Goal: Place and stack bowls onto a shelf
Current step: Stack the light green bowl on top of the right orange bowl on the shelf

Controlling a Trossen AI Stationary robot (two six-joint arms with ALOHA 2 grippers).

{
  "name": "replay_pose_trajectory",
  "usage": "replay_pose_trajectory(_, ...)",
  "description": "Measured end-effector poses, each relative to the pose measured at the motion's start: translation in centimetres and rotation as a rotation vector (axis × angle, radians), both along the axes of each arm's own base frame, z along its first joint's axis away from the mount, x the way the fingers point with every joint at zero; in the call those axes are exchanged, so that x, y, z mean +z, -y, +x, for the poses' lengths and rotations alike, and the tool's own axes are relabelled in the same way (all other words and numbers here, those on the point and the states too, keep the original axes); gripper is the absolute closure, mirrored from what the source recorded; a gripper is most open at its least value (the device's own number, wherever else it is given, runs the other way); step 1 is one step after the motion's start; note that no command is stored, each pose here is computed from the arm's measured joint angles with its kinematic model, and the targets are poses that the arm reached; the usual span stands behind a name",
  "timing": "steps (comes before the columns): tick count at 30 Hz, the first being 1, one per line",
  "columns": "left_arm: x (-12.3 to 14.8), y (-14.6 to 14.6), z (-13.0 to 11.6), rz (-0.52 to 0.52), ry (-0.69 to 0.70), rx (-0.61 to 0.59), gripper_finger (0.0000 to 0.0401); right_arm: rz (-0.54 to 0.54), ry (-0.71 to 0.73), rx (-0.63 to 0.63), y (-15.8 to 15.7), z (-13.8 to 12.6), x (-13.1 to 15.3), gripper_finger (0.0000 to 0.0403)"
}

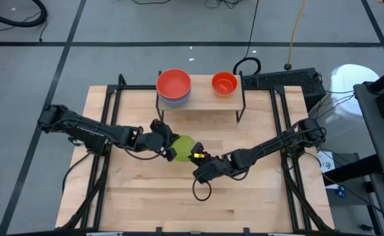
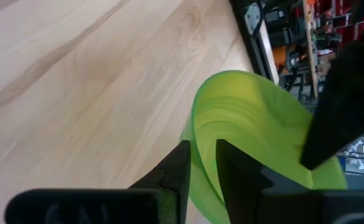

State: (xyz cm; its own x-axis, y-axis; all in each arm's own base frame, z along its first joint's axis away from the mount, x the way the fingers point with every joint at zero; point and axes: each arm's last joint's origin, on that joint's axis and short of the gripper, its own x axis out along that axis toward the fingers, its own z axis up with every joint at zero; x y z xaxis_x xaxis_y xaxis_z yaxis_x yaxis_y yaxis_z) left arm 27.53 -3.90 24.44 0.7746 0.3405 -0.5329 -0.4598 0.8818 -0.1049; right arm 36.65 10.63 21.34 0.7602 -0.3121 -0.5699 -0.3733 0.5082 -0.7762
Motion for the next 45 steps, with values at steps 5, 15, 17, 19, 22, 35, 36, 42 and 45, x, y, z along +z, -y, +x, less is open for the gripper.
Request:
replay_pose_trajectory(5, 0.2, 0.1, 0.1, -0.02, 0.019, -0.018, 0.0357, -0.01, -0.035, 0.002, 0.1, -0.2, -0.3, 0.0355)
replay_pose_trajectory(15, 0.5, 0.3, 0.4, -0.039, 0.061, -0.063, 0.0354, -0.01, -0.052, 0.008, 0.1, -0.3, -0.4, 0.04)
replay_pose_trajectory(17, 0.5, 0.3, 0.5, -0.031, 0.054, -0.091, 0.0353, -0.009, -0.06, 0.005, 0.1, -0.4, -0.5, 0.04)
replay_pose_trajectory(19, 0.6, 0.4, 0.5, -0.044, 0.055, -0.126, 0.0339, 0.001, -0.073, 0.006, 0.1, -0.4, -0.6, 0.0401)
replay_pose_trajectory(22, 0.8, 0.6, 0.6, -0.074, 0.069, -0.171, 0.0286, 0.031, -0.091, 0.003, 0.2, -0.5, -0.8, 0.0402)
replay_pose_trajectory(35, 3.1, 0.3, 0.1, 0.045, 0.198, -0.143, 0.0128, 0.15, -0.061, -0.075, 0.1, -0.6, -0.9, 0.0403)
replay_pose_trajectory(36, 3.3, 0.3, -0.1, 0.058, 0.201, -0.136, 0.013, 0.174, -0.059, -0.076, 0.1, -0.6, -0.9, 0.0403)
replay_pose_trajectory(42, 4.6, 0.7, -1.7, 0.116, 0.2, -0.153, 0.0157, 0.294, -0.033, -0.109, -0.2, -1.2, 0.1, 0.0403)
replay_pose_trajectory(45, 4.6, 1.2, -2.0, 0.151, 0.18, -0.169, 0.0172, 0.347, 0.002, -0.135, -0.1, -2.0, 1.7, 0.0403)
